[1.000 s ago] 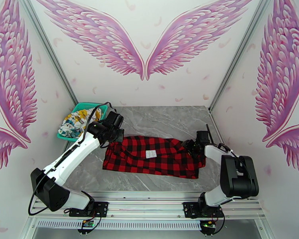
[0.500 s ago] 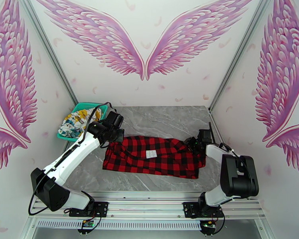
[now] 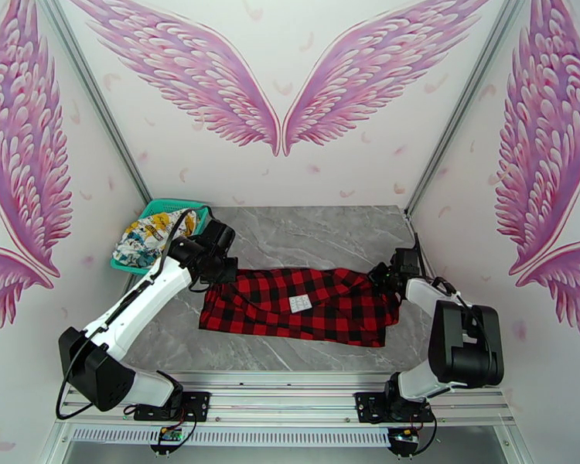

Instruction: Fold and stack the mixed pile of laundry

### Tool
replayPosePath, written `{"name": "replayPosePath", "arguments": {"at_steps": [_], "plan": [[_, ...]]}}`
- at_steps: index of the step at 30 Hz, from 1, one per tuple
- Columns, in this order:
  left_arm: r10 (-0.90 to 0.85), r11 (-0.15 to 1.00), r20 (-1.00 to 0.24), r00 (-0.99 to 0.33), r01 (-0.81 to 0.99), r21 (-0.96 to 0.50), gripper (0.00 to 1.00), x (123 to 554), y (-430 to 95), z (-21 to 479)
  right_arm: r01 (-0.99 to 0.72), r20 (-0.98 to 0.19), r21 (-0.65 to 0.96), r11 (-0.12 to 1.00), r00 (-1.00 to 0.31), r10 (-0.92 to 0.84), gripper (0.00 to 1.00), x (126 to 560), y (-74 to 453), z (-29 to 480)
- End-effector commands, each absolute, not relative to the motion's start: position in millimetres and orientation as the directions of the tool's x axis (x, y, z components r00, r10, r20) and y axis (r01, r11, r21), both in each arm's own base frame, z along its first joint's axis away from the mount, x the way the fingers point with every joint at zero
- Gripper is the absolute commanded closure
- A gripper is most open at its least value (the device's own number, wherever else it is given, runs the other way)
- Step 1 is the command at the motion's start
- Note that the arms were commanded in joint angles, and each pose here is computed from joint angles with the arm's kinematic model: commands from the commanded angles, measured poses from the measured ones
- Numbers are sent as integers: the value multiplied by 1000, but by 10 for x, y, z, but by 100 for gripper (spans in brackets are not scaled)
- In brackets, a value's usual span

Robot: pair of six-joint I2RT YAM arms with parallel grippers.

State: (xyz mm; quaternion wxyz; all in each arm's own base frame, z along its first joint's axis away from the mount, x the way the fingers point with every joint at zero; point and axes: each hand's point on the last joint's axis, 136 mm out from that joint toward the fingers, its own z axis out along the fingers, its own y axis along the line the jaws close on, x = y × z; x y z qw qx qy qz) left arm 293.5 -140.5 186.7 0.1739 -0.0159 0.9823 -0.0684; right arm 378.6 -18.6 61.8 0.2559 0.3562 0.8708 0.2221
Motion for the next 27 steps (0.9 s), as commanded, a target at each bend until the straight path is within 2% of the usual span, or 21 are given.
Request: {"name": "replayPosePath", "arguments": {"at_steps": [1,4,6,7,8,9,13,18,22,27], "plan": [[-86,985,-263,-961,-42,-167,100,2780,-1342,1707,532,-269,540,652,-625,733,100,3756,-263,477],[-130,976,-203,-971,-89,-201,91,2757,-1311,1457,546,-260,528,651,-626,736,100,3761,-303,413],[-143,970,-194,-971,-98,-223,68,2768,-1329,1429,549,-249,524,651,-632,734,100,3770,-302,386],[-143,971,-201,-969,-98,-220,51,2779,-1319,1437,547,-244,527,650,-635,733,100,3771,-295,381],[-145,972,-213,-966,-99,-211,28,2805,-1295,1448,544,-242,530,650,-638,731,100,3778,-285,378],[-145,975,-225,-964,-100,-201,24,2833,-1268,1457,544,-240,532,649,-638,732,100,3781,-281,376],[-121,982,-274,-954,-74,-175,24,2949,-1223,1514,544,-229,536,645,-642,732,100,3783,-264,357],[-18,993,-236,-971,11,-121,26,2664,-1118,1287,540,-224,538,647,-648,728,100,3779,-250,358],[61,979,-215,-975,101,-179,15,2481,-1192,1080,535,-216,545,645,-654,725,100,3806,-234,352],[99,960,-283,-954,166,-227,15,2799,-1428,967,532,-211,550,643,-657,724,100,3818,-220,346]]}}
